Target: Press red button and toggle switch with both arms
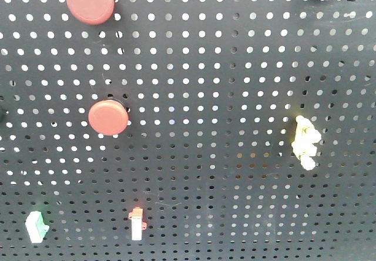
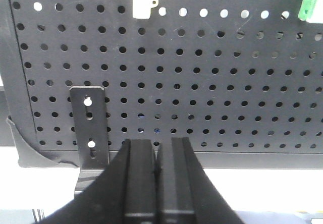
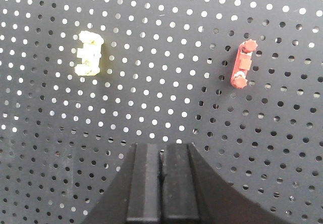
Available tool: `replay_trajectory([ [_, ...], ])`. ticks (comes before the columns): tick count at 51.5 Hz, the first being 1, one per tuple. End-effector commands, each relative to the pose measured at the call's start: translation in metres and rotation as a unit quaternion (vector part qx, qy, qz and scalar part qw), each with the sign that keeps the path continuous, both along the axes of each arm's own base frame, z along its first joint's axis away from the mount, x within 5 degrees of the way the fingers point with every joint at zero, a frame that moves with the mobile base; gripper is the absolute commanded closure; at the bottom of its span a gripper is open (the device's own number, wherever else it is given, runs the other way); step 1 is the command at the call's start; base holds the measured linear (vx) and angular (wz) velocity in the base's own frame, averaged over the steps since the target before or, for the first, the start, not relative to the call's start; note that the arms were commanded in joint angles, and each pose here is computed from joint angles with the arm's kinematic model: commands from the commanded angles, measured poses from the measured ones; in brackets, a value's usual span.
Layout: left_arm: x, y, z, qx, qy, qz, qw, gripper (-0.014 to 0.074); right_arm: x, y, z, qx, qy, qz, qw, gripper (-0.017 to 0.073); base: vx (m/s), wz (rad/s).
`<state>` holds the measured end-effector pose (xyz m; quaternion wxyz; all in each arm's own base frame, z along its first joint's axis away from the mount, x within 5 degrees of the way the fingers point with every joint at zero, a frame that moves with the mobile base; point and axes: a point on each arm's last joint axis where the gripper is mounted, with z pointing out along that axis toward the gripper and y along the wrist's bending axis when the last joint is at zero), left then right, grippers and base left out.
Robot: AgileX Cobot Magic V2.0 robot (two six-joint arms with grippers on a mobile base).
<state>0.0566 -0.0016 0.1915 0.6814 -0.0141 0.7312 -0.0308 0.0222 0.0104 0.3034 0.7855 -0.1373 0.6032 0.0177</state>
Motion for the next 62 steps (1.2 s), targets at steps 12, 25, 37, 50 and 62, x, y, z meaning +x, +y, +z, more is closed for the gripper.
replay_trajectory([
  [12, 0.0, 0.0, -0.003, -0.006, -0.033, 0.001, 0.999, 0.0591, 0.0, -0.004, 0.008, -0.041, -0.04, -0.04, 0.998, 0.0562, 0.0, 0.0],
  [25, 0.0, 0.0, -0.003, -0.006, -0.033, 0.002, 0.999, 0.0591, 0.028, -0.002, -0.073, 0.018, 0.106, -0.037, 0.994, 0.0562, 0.0, 0.0],
  [37, 0.0, 0.0, -0.003, -0.006, -0.033, 0.002, 0.999, 0.0591, 0.034, -0.005, -0.113, 0.027, 0.142, -0.067, 0.987, 0.0562, 0.0, 0.0],
  [50, 0.0, 0.0, -0.003, -0.006, -0.033, 0.002, 0.999, 0.0591, 0.034, -0.008, -0.111, 0.053, 0.135, -0.096, 0.985, 0.0562, 0.0, 0.0],
  [62, 0.0, 0.0, -0.003, -0.006, -0.033, 0.002, 0.999, 0.0591, 0.034, -0.009, -0.111, 0.05, 0.134, -0.097, 0.985, 0.0562, 0.0, 0.0],
])
